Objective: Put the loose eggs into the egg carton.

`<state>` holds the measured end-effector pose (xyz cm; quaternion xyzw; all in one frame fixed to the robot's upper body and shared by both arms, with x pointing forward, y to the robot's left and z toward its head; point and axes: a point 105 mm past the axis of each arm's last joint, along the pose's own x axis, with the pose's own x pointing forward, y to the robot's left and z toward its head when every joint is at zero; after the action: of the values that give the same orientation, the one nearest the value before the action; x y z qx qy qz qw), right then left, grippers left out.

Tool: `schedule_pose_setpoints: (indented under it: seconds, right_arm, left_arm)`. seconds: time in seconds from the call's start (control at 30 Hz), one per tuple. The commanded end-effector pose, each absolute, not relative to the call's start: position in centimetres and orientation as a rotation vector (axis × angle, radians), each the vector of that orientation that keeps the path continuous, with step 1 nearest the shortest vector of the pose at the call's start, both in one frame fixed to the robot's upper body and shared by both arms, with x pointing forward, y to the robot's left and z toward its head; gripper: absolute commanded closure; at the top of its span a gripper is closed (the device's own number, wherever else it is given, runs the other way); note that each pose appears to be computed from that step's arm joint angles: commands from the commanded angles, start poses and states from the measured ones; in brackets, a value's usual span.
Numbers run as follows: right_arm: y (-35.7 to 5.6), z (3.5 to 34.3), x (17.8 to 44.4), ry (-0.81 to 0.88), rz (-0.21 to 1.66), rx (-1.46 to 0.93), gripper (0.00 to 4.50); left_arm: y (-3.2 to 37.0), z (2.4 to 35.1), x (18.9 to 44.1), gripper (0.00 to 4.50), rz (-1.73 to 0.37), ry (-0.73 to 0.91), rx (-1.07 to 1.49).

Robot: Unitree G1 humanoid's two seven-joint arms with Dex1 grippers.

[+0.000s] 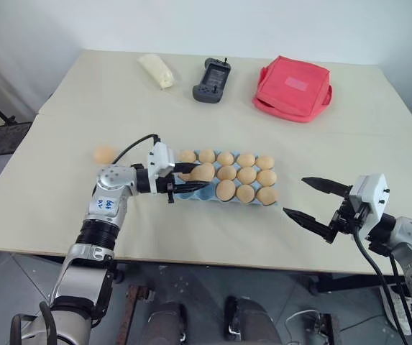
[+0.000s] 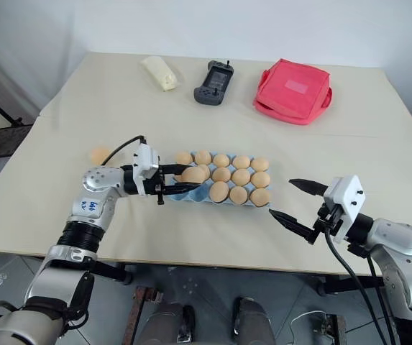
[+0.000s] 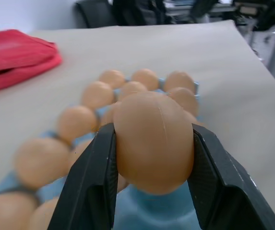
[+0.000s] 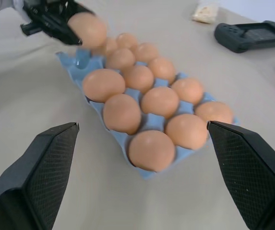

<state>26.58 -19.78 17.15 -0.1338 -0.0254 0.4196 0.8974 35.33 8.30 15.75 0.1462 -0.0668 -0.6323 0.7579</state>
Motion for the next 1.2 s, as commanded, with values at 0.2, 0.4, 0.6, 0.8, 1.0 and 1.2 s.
schedule_pose_setpoints:
  seconds: [0.2, 0.4, 0.6, 0.8, 1.0, 1.2]
  right_arm:
    - [-17.8, 19.0, 26.5, -0.139, 0.935, -0.285, 0.0]
    - [-16.2, 18.6, 27.1, -0.138, 1.034, -0.275, 0.0]
    - [-13.6, 18.9, 27.5, -0.228, 1.178, -0.289, 0.0]
    - [-12.5, 18.2, 27.5, -0.219, 1.298, -0.264, 0.0]
    - [-12.5, 17.8, 27.8, -0.198, 1.316, -0.262, 0.0]
    - [-13.8, 17.4, 28.2, -0.164, 1.254, -0.296, 0.0]
  left_arm:
    - [9.4, 15.9, 36.1, 1.22, -1.342, -0.113, 0.373]
    - [12.7, 16.7, 35.9, 0.62, -1.245, -0.124, 0.391]
    - [18.5, 17.3, 33.6, 0.46, -1.071, -0.146, 0.353]
    - [26.2, 15.3, 31.0, 0.01, -0.73, -0.068, 0.307]
    - [30.8, 14.4, 29.1, 0.01, -0.484, -0.035, 0.198]
    - [31.9, 14.4, 30.4, 0.01, -0.368, -0.04, 0.179]
